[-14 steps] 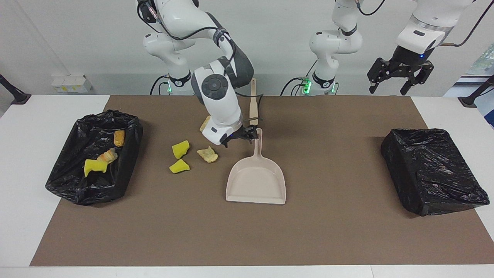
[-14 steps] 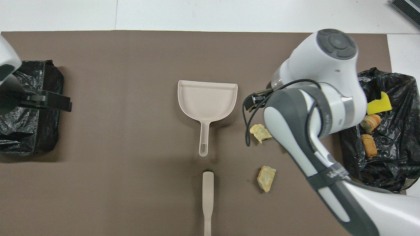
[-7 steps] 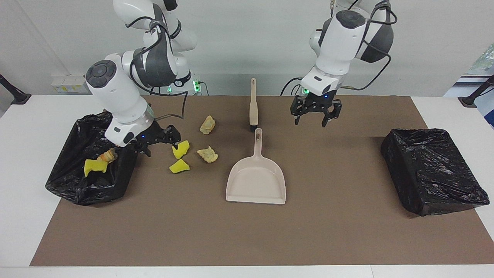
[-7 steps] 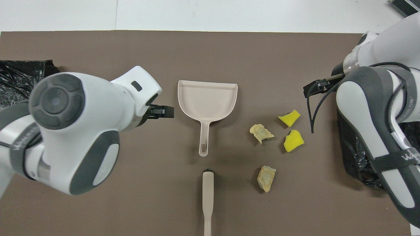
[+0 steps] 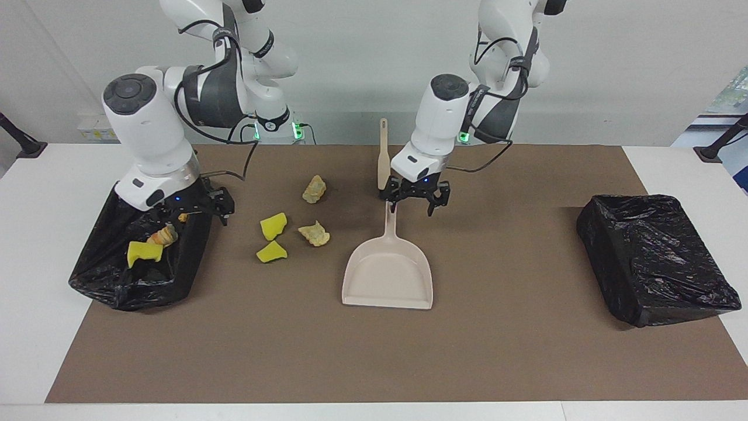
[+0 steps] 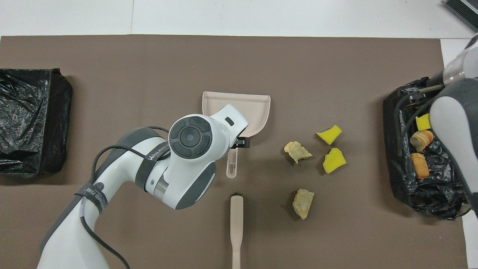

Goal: Sweep and dump trash in bin

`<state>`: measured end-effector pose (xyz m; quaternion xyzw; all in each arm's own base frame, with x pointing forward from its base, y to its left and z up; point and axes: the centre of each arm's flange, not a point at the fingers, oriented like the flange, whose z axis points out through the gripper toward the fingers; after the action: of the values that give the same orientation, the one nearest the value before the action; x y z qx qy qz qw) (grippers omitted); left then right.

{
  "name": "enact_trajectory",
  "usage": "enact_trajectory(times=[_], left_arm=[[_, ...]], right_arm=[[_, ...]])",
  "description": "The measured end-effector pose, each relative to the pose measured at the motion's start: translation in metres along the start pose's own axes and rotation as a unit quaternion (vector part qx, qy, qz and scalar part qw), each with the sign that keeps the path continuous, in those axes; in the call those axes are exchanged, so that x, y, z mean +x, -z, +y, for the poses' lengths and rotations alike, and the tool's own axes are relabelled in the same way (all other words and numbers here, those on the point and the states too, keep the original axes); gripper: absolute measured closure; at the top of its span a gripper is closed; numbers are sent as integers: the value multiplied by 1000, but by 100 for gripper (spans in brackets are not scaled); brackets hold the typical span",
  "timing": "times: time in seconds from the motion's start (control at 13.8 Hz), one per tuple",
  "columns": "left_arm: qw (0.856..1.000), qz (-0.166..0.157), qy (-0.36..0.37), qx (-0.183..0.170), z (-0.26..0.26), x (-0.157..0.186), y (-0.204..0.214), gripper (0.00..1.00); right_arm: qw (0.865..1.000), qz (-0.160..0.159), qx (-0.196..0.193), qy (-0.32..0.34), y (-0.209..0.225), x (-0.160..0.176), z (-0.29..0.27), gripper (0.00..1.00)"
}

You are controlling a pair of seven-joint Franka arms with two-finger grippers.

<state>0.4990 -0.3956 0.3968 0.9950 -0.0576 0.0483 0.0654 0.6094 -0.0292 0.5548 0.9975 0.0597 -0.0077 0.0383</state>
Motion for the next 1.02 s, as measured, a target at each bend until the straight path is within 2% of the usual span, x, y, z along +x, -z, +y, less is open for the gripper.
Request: enact_trajectory(times=[0.29,0.58,0.73,0.8,0.87,1.02], left_arm=[[1000,-9,-25,4,2,-13,-24,0],[999,-23,-39,10,7,-24,-48,0],[999,-25,-44,12,11,-27,-53,5],[998,-23,-50,16,10,-26,-54,13],[998,-16,-61,25,9,-25,-53,32],[996,-2,-80,41,6,-21,-50,57]], right_arm=[[998,-6,4,-61,52,-38,-14,0],[995,-6,16,-99,65,-51,-14,0],[994,-5,18,-107,67,-56,-15,0],[994,-3,21,-111,66,-60,-16,0],[993,1,28,-117,65,-63,-18,0],[991,2,37,-129,63,-67,-21,0]])
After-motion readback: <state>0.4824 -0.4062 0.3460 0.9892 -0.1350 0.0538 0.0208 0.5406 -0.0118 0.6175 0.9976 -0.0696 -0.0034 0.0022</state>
